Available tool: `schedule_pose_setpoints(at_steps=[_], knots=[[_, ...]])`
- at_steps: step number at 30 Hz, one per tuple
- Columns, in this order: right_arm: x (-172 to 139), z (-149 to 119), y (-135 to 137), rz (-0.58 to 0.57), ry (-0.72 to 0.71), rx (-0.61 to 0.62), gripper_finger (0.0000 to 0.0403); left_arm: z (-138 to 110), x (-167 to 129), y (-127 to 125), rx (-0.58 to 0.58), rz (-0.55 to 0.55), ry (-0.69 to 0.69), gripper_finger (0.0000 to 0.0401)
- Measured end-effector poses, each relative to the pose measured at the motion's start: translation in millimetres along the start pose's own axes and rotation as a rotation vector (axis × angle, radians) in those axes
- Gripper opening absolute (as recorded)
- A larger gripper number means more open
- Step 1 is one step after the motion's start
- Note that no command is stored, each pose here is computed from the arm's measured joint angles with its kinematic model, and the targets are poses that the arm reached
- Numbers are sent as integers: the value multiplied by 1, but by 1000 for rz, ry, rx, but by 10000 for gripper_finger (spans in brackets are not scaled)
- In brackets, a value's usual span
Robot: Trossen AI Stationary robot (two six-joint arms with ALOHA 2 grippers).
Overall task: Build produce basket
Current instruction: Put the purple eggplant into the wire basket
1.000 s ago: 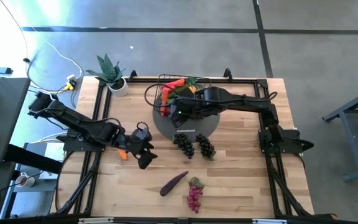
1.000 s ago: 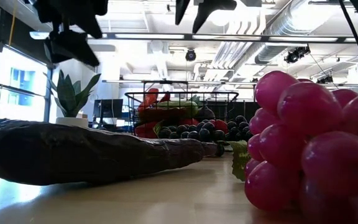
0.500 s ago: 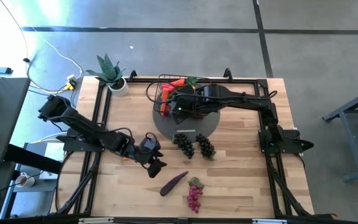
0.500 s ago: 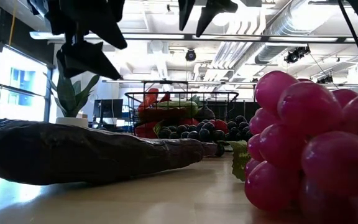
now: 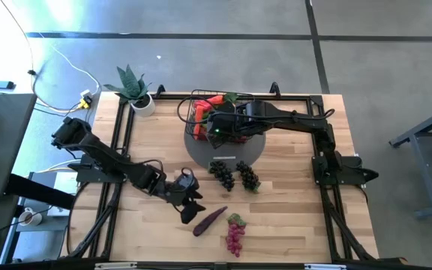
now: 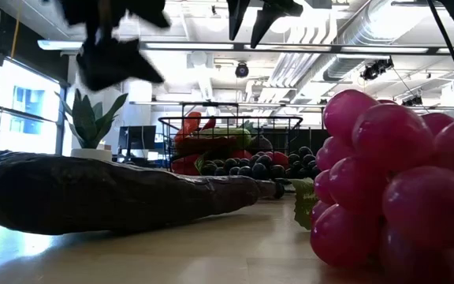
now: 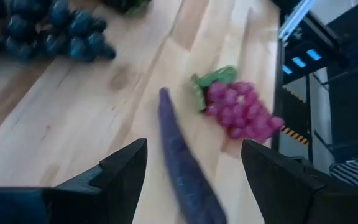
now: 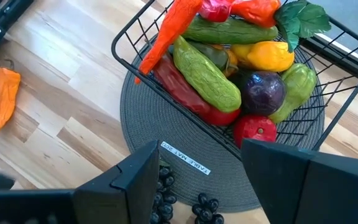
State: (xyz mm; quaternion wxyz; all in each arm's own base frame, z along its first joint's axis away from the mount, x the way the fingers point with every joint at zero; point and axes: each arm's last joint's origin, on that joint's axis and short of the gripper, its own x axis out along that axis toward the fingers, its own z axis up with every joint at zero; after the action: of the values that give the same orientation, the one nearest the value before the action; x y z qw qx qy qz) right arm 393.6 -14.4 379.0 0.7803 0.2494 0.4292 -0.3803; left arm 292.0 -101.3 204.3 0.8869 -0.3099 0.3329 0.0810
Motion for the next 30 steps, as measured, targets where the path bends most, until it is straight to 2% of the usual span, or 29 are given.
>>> schedule_pose_setpoints(at_steps=[3, 7, 10, 17, 24, 30], knots=[[0, 0, 0, 0, 0, 6, 209, 14, -7, -15, 56, 0, -3, 252], [0, 0, 0, 0, 1, 5, 209, 30, -14, -29, 145, 68, -24, 252], [0, -1, 1, 0, 1, 3, 209, 38, -14, -35, 156, 103, -43, 252], [0, -2, 0, -6, 6, -2, 209, 23, 8, -28, 150, 181, 27, 252], [0, -2, 0, -7, 8, -3, 209, 3, 40, -25, 161, 195, 89, 252], [0, -2, 0, -11, 10, -4, 209, -9, 65, -22, 155, 154, 139, 252]])
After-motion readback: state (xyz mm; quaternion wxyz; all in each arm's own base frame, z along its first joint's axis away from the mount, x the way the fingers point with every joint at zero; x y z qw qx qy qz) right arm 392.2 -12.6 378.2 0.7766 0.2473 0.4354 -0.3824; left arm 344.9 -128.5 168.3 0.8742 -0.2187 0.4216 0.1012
